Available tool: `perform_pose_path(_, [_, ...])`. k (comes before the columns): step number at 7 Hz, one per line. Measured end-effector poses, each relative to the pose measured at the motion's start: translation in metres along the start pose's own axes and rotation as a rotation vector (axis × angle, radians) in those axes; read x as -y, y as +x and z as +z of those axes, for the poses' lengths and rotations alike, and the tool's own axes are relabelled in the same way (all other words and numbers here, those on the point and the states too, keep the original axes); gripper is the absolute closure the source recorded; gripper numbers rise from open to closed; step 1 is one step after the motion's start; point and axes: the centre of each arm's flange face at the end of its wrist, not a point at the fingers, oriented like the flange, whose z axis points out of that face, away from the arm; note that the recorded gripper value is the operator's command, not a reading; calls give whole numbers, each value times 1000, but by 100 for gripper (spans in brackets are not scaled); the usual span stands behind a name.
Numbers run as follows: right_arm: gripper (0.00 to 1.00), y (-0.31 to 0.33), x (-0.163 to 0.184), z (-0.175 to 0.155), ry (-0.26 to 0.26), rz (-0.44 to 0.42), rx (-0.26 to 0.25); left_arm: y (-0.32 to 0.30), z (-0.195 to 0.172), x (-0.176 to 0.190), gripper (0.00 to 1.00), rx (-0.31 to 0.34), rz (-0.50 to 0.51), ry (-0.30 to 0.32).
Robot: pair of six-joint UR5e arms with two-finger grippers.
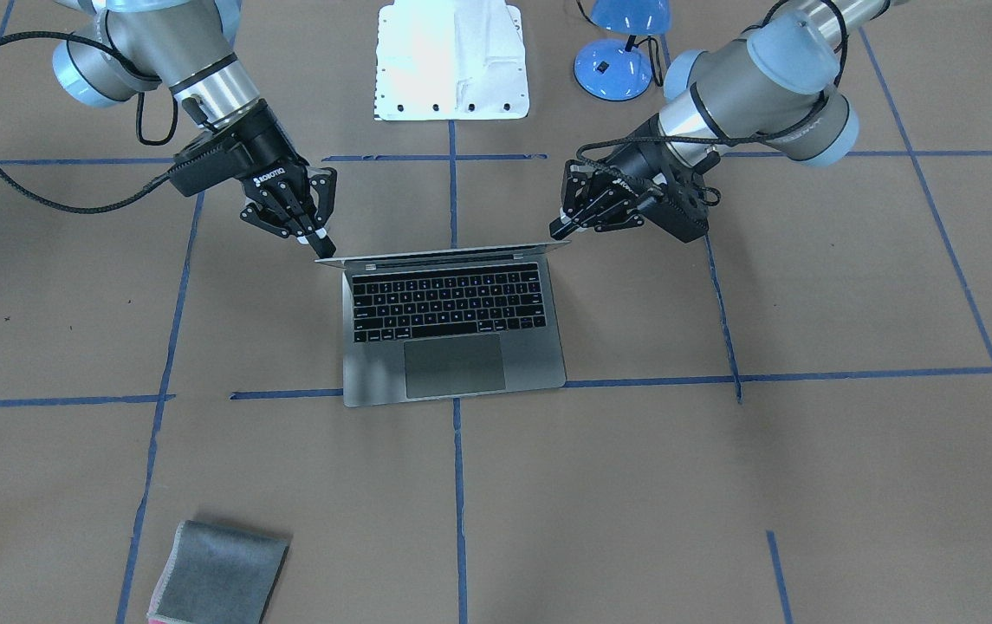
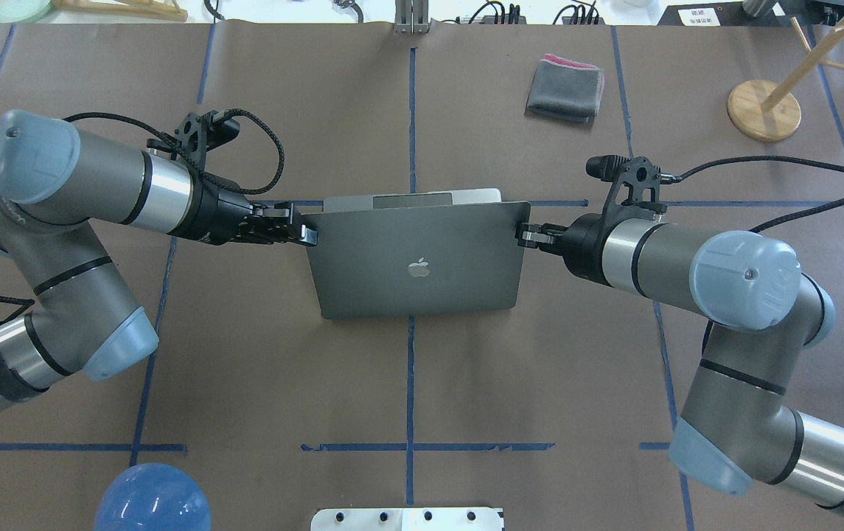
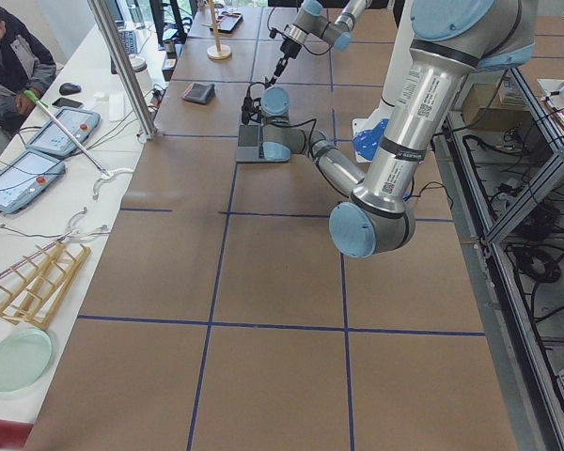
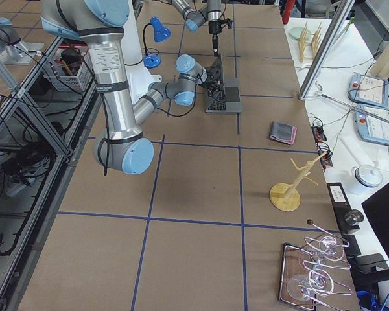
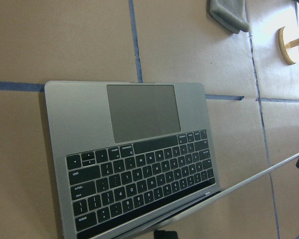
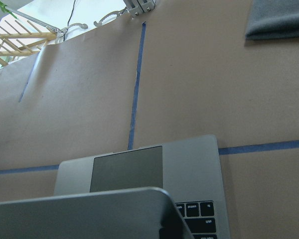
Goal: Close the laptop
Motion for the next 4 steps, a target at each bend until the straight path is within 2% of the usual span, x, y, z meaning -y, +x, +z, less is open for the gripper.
perform_pose_path(4, [100,10,26,44,8,12,-60,-22,25,44,100,69,-35,54])
